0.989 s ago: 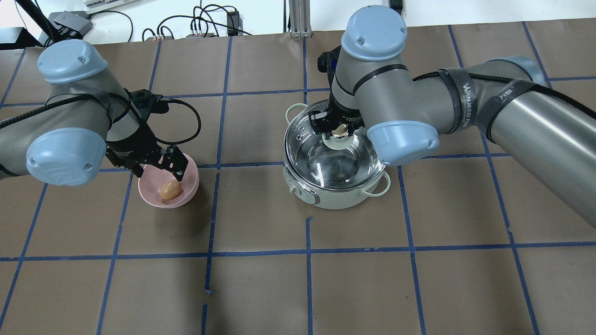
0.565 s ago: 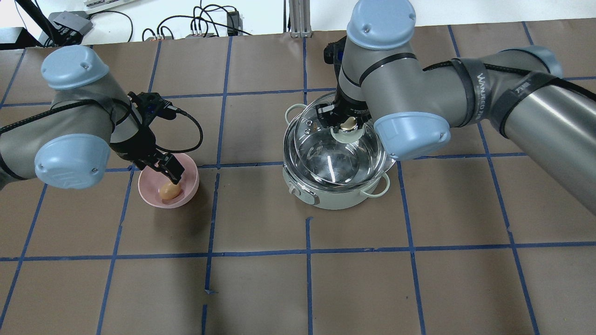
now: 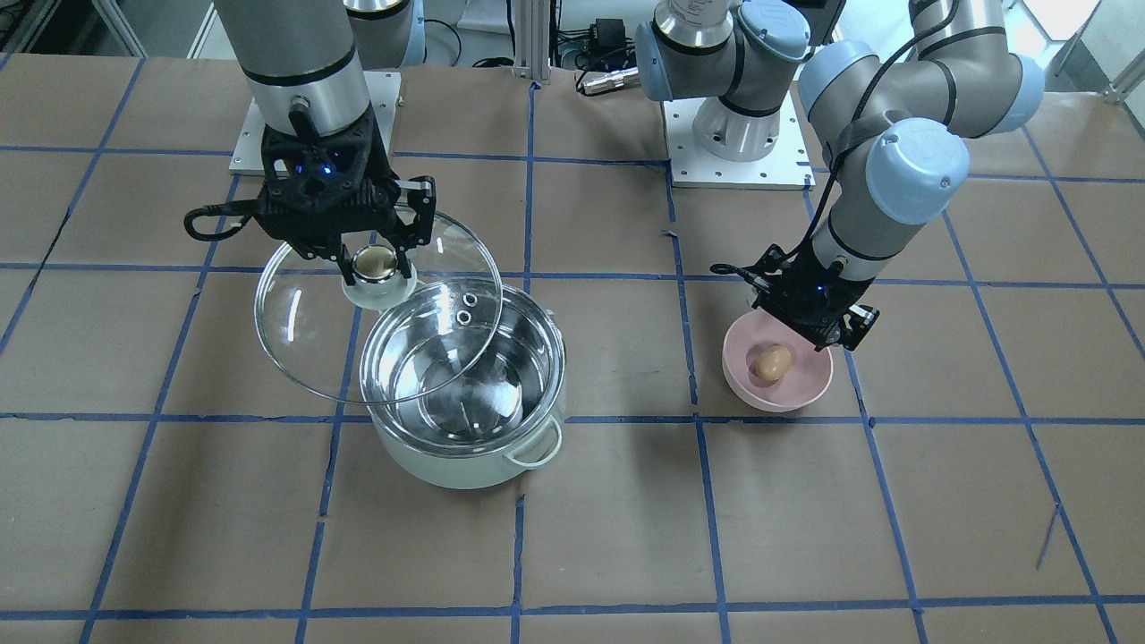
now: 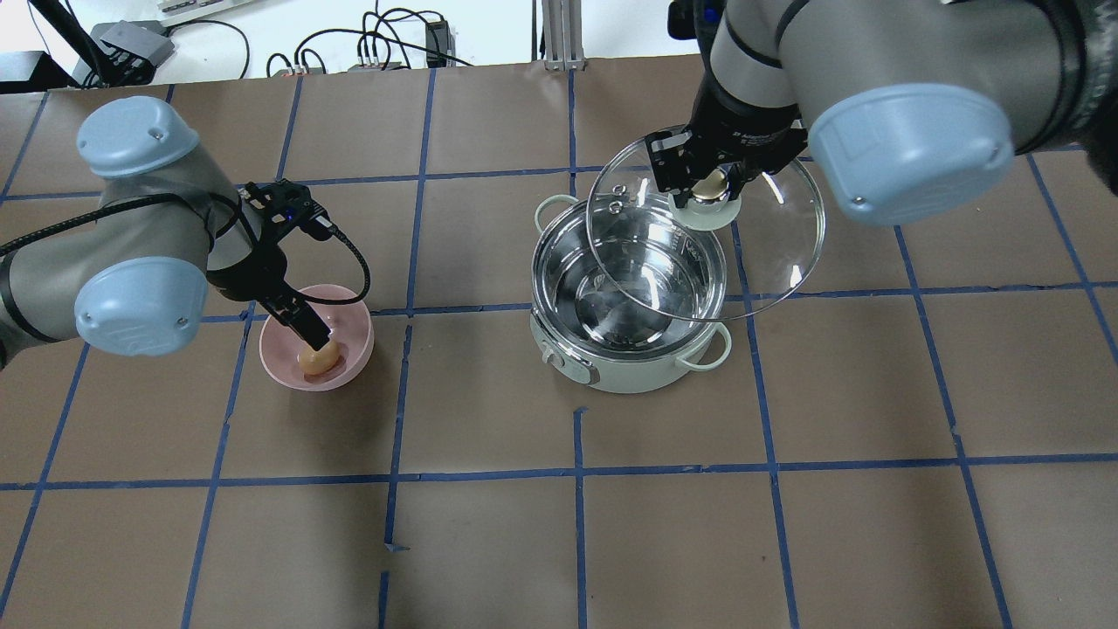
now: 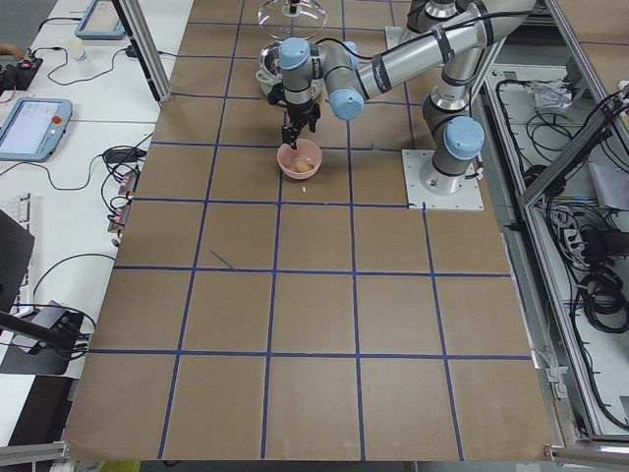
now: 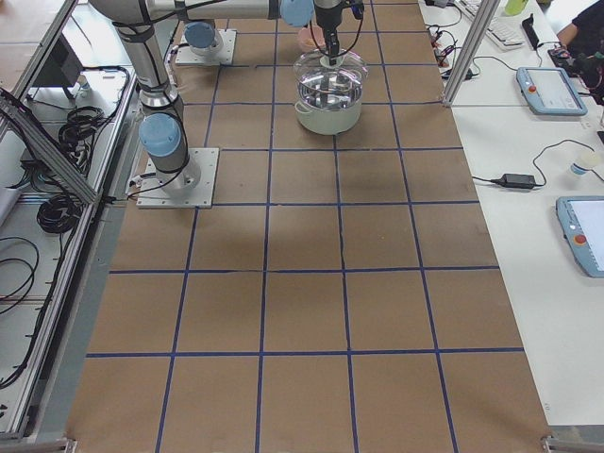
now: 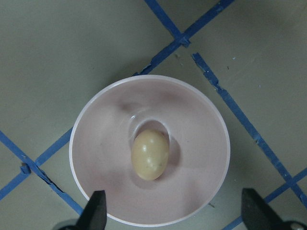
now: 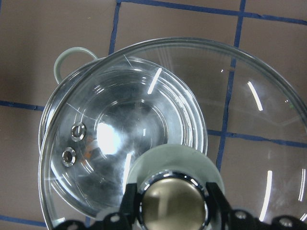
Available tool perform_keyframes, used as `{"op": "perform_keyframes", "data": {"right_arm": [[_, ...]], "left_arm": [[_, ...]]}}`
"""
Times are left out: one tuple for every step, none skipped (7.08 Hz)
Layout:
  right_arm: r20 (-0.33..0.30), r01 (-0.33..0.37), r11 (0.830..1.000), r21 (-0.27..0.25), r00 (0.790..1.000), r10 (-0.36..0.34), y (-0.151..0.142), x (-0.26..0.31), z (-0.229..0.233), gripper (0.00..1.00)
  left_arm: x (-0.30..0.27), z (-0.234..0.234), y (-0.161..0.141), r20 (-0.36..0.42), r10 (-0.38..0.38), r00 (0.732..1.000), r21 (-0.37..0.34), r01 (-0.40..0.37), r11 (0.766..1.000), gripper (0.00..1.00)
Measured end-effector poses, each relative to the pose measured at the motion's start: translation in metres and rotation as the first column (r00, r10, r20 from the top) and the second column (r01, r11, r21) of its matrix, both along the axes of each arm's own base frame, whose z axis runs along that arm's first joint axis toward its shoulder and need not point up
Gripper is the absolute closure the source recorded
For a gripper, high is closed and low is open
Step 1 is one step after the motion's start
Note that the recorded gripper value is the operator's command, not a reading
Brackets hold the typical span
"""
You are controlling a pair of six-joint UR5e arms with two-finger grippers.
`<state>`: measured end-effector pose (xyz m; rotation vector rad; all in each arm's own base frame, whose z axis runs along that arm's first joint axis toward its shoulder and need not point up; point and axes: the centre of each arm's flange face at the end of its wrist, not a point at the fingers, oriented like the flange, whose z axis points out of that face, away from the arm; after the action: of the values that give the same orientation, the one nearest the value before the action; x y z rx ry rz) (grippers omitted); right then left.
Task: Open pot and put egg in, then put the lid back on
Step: 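Lift the glass lid off the pot and move it aside with the right gripper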
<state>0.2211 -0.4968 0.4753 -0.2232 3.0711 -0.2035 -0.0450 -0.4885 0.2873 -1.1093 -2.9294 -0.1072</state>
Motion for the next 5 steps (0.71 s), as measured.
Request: {"op": "perform_keyframes", "data": {"right_arm": [[0.008,0.008,1.000,0.003,1.000,-0.008,0.003,-0.008,0.009,0.95],[0.008,0.012,1.000,0.004,1.000,-0.012,0.008,-0.016,0.018,0.95],[0.005,0.008,1.000,0.003,1.000,-0.008,0.015,-0.021,0.026,0.95],[0.004,0.006,1.000,0.003,1.000,-0.006,0.020,-0.024,0.030,0.95],[0.004,0.005,1.000,0.007,1.000,-0.005,0.023,-0.025,0.030,0.94]], "left_arm": [[0.000,-0.008,0.003,-0.001,-0.035,0.999,-0.010,0.035,0.999,0.02],[0.000,-0.018,0.005,0.000,-0.064,0.998,-0.019,0.064,0.998,0.04],[0.000,-0.029,0.005,0.001,-0.085,0.996,-0.027,0.085,0.996,0.04],[0.000,-0.039,0.001,0.003,-0.110,0.994,-0.038,0.110,0.993,0.04],[0.001,-0.044,-0.001,0.005,-0.131,0.991,-0.046,0.131,0.990,0.04]]}}
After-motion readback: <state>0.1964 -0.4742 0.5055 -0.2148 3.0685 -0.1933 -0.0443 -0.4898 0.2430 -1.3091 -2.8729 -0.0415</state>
